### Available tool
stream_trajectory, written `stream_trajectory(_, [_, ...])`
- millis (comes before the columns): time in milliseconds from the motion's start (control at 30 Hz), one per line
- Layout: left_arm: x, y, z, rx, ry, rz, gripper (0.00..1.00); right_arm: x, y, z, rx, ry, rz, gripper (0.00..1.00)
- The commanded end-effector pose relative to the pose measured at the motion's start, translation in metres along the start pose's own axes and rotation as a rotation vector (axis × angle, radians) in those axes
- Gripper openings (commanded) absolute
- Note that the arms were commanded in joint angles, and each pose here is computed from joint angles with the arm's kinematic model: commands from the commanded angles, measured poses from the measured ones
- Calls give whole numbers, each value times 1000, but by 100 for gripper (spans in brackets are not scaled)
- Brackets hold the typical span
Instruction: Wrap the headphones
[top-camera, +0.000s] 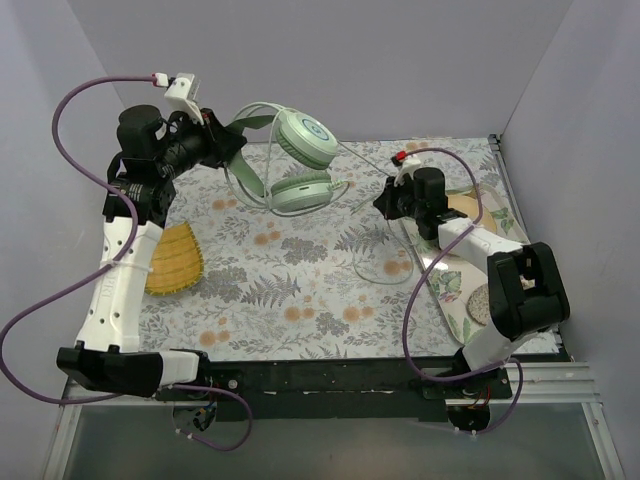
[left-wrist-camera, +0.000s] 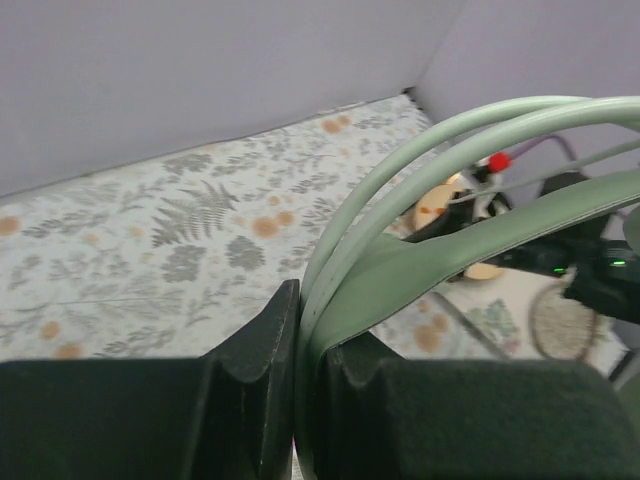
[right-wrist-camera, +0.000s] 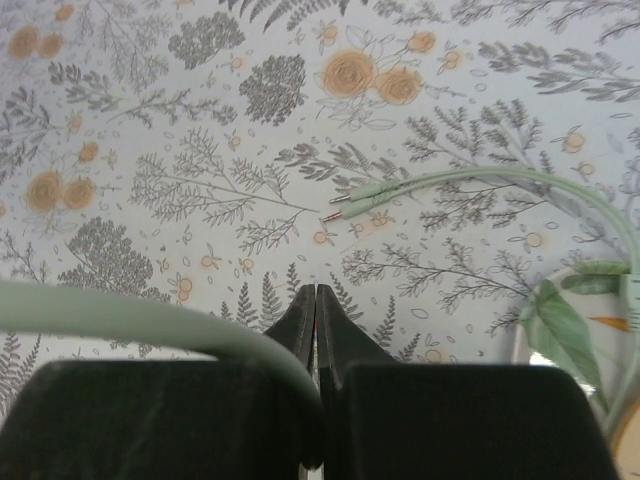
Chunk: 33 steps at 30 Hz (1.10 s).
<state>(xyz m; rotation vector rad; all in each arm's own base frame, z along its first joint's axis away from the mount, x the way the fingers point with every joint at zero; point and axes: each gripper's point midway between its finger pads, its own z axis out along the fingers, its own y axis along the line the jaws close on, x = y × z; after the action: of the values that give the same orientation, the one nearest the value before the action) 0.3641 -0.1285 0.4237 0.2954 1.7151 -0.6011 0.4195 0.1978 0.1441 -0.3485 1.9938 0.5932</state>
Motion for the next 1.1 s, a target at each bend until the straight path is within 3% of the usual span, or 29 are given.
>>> stream_trajectory(0, [-39,-49,-15,221,-58,-216,0,9,32,15,-75,48,-35,1])
stream_trajectory(67, [-52,-48,-14,214,-102,-274,0,16,64,22,-123,74,-91,1])
stream_trajectory(233, [-66,9,-5,-62,-220,-378,0,36,141,26,-218,132,-165,1])
stream_trajectory(467, [-24,105,9,-404,-257,-449,0,76,218,15,-264,253,-298,1])
stream_trajectory(567, [-13,138,6,-541,-299,-366,0,90,237,3,-235,319,-410,1])
stream_trajectory(700, [30,174,6,-674,-264,-239,0,94,263,-16,-226,350,-543,1])
stream_trajectory(800, [37,192,0,-746,-270,-89,0,87,266,-31,-240,397,-603,1])
stream_trajectory(833, [55,200,-3,-774,-212,10,0,81,267,-36,-247,392,-615,1])
stream_trajectory(900, [53,205,-8,-798,-212,122,0,67,266,-49,-252,395,-638,1])
stream_trajectory(1067, [95,170,7,-712,-31,498,0,27,257,-62,-179,382,-739,1])
